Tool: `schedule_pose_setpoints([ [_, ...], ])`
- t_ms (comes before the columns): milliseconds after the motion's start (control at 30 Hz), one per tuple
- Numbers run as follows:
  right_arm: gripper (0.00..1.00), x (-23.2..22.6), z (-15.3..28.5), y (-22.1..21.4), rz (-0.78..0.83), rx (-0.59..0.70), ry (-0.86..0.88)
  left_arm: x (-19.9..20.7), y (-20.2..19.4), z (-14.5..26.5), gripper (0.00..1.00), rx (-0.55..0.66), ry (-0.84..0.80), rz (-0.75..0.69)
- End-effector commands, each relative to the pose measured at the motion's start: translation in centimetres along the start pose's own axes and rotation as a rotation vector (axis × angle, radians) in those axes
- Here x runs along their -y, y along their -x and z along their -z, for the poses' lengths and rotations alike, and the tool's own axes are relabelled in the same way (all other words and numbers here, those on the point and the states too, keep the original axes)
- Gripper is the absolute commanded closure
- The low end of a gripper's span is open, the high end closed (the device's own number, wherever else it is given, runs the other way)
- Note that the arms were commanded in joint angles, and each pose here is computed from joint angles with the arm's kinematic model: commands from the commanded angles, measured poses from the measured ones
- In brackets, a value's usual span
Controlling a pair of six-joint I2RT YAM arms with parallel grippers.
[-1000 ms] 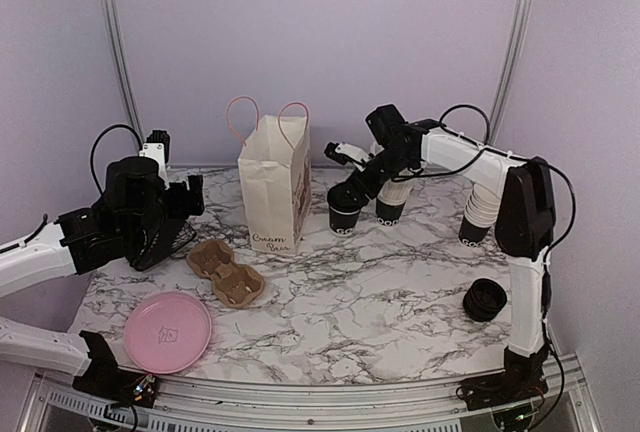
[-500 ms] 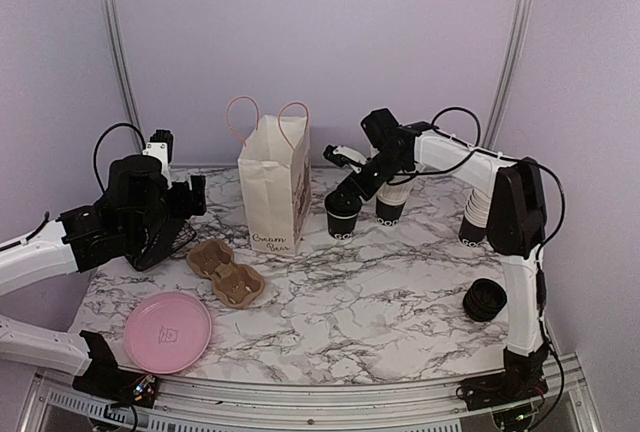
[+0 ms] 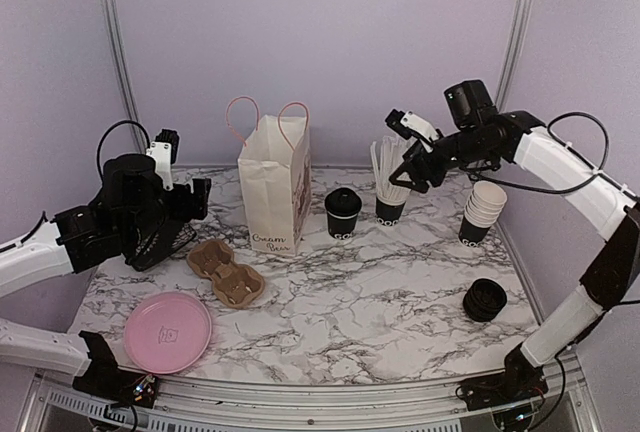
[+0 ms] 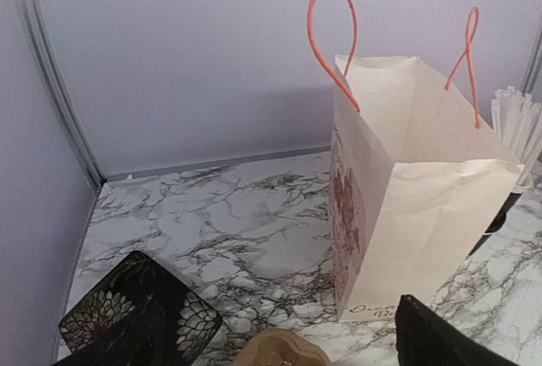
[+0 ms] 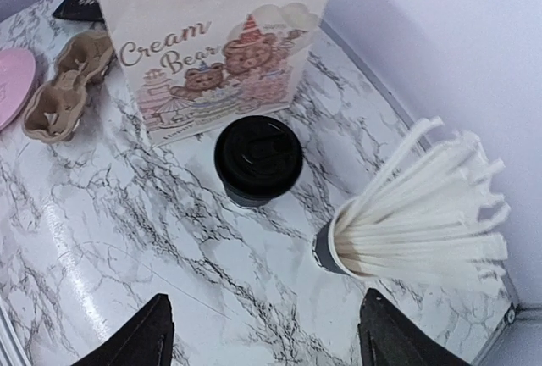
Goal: Pack the takeout coffee
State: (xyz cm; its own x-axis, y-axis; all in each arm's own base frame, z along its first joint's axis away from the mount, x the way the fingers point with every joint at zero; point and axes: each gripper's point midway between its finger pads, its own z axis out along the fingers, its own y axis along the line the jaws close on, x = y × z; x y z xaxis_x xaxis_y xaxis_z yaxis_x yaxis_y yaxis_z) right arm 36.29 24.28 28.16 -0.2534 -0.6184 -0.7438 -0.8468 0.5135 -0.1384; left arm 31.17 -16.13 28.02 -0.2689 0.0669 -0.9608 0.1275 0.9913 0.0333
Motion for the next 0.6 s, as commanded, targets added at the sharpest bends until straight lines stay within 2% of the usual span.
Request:
schedule_pose_setpoints([
  [0,0.30,5.0,3.2,-5.1,-0.074,-0.058,-0.163,4.3,2.3,2.2,0.09,0.052,-0.303,-0.024],
  [167,0.39,8.6,7.3,-10.3,-0.182,-0.142,-0.324,10.7,0.9,3.4,0.23,-0.038,-0.651,-0.037],
  [300,0.40,10.6,9.7,-13.8,-0.255,-0.200,-0.400,14.3,-1.6,3.7,0.32,-0.167,-0.816,-0.057],
  [400,0.43,12.0,10.7,-16.3,-0.282,-0.242,-0.434,15.8,-2.7,4.3,0.36,-0.200,-0.864,-0.084],
  [567,0.46,12.9,10.7,-18.0,-0.300,-0.275,-0.418,16.6,-4.1,4.7,0.36,-0.219,-0.851,-0.161],
])
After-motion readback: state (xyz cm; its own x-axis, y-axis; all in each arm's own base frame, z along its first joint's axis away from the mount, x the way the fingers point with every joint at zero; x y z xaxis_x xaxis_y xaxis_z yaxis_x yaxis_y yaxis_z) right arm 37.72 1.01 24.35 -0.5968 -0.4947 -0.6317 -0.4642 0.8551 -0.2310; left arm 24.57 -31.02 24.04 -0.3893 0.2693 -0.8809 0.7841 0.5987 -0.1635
